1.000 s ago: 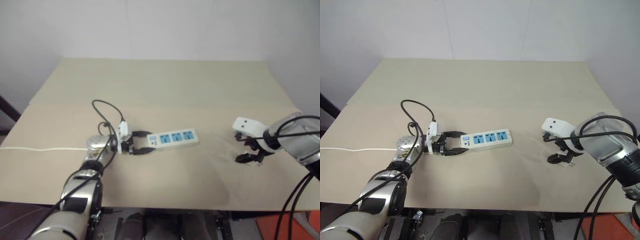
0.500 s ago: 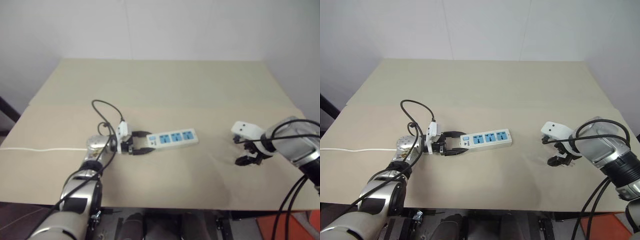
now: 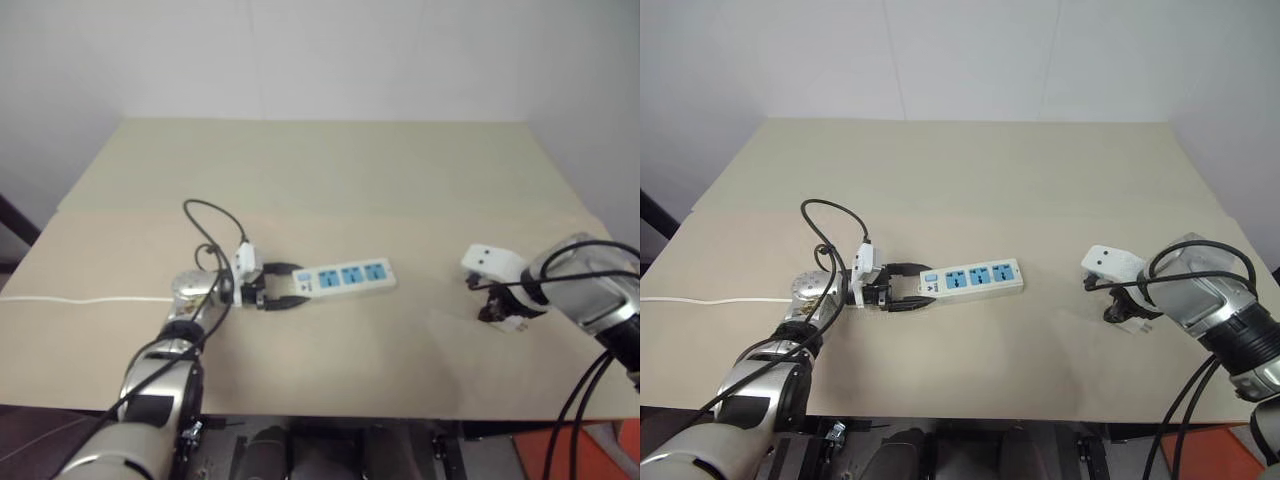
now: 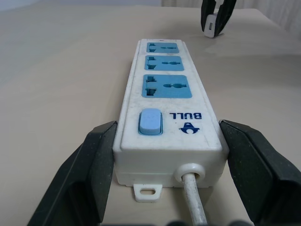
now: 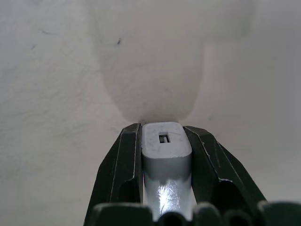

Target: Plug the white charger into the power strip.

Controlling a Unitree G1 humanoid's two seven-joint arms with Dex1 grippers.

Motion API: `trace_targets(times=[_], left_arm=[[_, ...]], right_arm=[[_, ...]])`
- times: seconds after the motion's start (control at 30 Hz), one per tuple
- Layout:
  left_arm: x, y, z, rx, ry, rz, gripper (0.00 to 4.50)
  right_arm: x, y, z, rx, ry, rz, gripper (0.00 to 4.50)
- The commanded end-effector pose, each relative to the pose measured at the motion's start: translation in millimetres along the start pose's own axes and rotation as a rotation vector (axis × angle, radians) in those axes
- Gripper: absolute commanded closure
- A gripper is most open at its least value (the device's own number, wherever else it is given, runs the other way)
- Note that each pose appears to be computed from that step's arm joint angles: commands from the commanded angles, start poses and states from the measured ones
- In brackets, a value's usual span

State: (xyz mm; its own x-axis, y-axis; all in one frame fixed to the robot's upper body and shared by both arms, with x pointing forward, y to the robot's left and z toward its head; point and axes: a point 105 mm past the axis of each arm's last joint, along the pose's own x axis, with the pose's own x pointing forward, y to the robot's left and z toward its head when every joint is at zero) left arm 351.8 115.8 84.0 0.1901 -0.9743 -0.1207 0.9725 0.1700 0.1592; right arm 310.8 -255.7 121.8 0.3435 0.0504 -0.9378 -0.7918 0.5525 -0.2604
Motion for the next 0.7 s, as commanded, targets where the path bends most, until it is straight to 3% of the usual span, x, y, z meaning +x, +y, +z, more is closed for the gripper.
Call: trace_targets(times=[0.03,0.13,0.27,0.43,0.7], left_arm=[[3,-12,-10,-0.032,0.045,-0.084,1.3],[2,-13,-11,-0.018,0.071,-0.097,1.3],[2,-16,-12,-0.025,0.072,-0.121,1.3],[0,-22,-15,-0.015,0.113,-0.187,1.3],[1,-26,-17,-0.006,0.146,-0.223,1.3]], right_arm=[[-29,-7,34,-0.03,-0.197,-0.055,3.38],[-50,3,76,-0.055,-0.538,-0.015,3.38],[-67,22,107,-0.15,-0.931,0.037,3.38],[-60,46,143,-0.099,-1.295,0.151,3.38],[-35,70,169,-0.103,-1.472,0.255,3.38]])
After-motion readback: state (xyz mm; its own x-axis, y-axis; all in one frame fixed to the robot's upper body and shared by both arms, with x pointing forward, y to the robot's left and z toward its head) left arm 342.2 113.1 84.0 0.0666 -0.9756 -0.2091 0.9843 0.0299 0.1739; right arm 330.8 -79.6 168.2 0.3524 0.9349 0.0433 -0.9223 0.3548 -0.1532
